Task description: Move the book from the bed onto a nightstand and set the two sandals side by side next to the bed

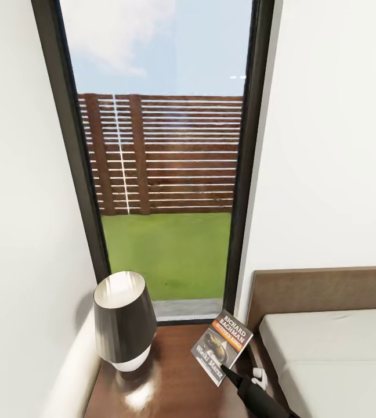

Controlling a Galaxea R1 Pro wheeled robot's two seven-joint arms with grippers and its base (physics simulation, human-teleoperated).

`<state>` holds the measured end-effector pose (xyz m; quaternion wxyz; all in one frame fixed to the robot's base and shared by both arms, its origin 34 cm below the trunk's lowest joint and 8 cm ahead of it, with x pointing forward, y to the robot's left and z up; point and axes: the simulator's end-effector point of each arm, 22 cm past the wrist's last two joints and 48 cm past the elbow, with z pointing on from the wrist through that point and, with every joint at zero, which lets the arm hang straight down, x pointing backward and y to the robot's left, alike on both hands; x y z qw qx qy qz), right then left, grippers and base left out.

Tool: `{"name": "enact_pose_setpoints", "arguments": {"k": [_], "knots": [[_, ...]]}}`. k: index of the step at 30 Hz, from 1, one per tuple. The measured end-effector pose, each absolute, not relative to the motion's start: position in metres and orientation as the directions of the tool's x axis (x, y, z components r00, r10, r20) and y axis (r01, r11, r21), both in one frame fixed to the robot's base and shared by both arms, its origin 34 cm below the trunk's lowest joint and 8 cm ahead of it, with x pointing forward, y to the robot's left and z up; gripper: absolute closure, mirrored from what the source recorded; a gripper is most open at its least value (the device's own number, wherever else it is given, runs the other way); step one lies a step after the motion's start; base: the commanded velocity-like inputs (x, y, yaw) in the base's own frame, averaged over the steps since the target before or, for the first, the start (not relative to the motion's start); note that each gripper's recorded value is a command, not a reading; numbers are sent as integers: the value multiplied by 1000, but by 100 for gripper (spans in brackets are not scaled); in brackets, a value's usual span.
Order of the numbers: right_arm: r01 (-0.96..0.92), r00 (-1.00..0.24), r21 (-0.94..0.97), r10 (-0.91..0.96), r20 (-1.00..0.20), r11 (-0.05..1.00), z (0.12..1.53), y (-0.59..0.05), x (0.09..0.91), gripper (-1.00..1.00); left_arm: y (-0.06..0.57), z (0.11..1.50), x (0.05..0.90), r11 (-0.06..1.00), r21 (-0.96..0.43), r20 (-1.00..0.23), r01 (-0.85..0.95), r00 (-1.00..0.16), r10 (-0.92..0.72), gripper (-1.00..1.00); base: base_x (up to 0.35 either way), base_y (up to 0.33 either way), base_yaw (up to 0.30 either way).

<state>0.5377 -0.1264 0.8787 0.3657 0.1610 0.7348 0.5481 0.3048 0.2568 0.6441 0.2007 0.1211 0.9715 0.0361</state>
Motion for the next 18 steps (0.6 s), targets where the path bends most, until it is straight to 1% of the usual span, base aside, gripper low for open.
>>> {"name": "enact_pose_setpoints", "arguments": {"k": [18], "knots": [[-164, -685, 926, 636, -355, 340, 879, -119, 537, 100, 257, 648, 322, 968, 123, -384, 217, -889, 248, -100, 0, 0, 0]]}}
